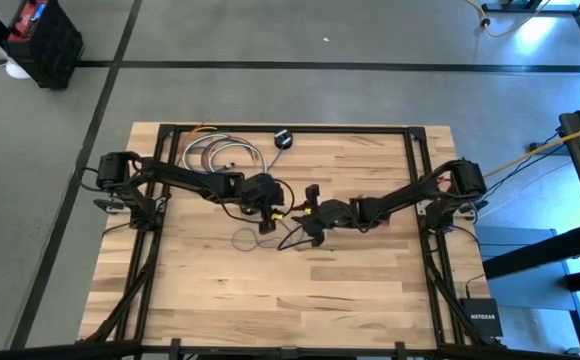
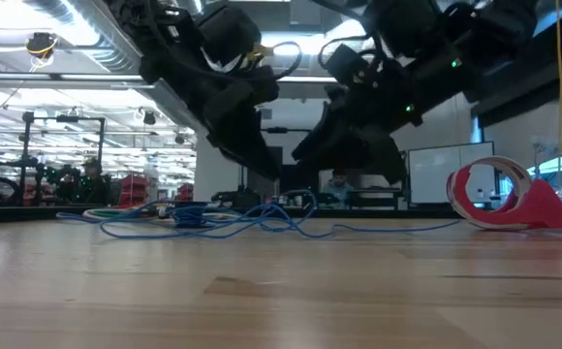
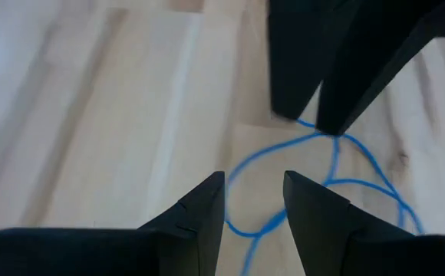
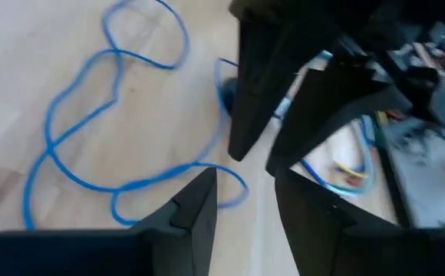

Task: Coil cords
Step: Coil the blue wire onto the spool

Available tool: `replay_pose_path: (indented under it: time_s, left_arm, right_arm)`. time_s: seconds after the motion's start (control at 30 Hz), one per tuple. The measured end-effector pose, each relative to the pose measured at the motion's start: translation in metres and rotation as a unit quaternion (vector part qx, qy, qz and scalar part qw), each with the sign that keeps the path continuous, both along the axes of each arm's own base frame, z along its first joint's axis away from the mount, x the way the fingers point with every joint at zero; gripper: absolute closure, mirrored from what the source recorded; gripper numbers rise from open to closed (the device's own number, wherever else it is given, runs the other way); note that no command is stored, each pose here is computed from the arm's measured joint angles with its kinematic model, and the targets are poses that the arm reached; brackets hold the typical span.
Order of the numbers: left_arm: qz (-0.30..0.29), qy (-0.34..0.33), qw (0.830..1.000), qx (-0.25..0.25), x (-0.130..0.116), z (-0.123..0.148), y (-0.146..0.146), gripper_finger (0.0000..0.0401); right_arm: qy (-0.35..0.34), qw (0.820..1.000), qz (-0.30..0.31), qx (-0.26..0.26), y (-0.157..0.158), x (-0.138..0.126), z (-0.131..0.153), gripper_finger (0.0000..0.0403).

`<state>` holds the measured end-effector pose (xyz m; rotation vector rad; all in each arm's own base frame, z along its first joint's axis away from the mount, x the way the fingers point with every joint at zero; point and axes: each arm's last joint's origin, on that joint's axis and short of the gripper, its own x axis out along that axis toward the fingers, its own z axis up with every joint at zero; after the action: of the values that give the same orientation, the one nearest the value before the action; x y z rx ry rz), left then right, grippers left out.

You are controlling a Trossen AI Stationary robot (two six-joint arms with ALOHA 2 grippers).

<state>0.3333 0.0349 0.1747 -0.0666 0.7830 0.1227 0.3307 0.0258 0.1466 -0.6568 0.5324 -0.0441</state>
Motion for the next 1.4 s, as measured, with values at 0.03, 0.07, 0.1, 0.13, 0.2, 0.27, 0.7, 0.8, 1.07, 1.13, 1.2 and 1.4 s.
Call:
replay_pose_path:
  time_s: [0.03,0.07,0.1,0.13,0.2,0.27,0.7,0.8,1.07,1.13,1.2,1.4]
  left_arm:
    - [0.002,-0.003,1.0,0.01,0.0,0.001,0.001,0.0274]
    - [0.003,-0.004,1.0,0.014,0.001,-0.001,0.001,0.0274]
    - [0.002,-0.007,1.0,0.017,0.002,-0.001,0.002,0.0274]
    - [-0.004,-0.005,1.0,0.021,0.003,-0.002,0.002,0.0274]
    - [-0.018,0.002,0.999,0.031,0.004,-0.008,0.002,0.0274]
    - [-0.032,0.013,0.999,0.042,0.006,-0.015,0.002,0.0274]
    - [-0.045,0.013,0.987,0.155,0.019,-0.035,0.007,0.0302]
    - [-0.049,0.008,0.986,0.161,0.02,-0.034,0.007,0.0355]
    - [-0.011,-0.031,0.985,0.169,0.017,-0.01,0.006,0.0386]
    - [-0.014,-0.039,0.985,0.17,0.016,-0.004,0.003,0.0393]
    - [-0.021,-0.047,0.984,0.172,0.016,0.0,-0.002,0.0398]
    - [-0.029,-0.052,0.983,0.172,0.015,0.004,-0.007,0.0393]
  right_arm:
    - [0.004,1.0,-0.01,-0.004,0.002,-0.002,0.002,0.0265]
    - [0.006,1.0,-0.018,-0.005,0.003,-0.003,0.003,0.0265]
    - [0.011,1.0,-0.024,-0.001,0.004,-0.004,0.003,0.0265]
    - [0.015,1.0,-0.028,0.004,0.004,-0.005,0.002,0.0265]
    - [0.019,0.999,-0.035,0.014,0.003,-0.006,0.001,0.0265]
    - [0.027,0.999,-0.043,0.017,0.002,-0.007,0.0,0.0265]
    - [0.035,0.998,-0.058,0.018,0.001,-0.008,-0.002,0.0265]
    - [0.032,0.997,-0.068,0.021,0.001,-0.008,-0.002,0.0265]
    - [0.033,0.994,-0.106,0.022,-0.002,-0.02,0.018,0.0265]
    - [0.037,0.993,-0.111,0.024,-0.005,-0.022,0.02,0.0265]
    - [0.049,0.993,-0.102,0.041,-0.006,-0.023,0.017,0.0265]
    - [0.058,0.986,-0.019,0.155,-0.017,-0.017,-0.002,0.0265]
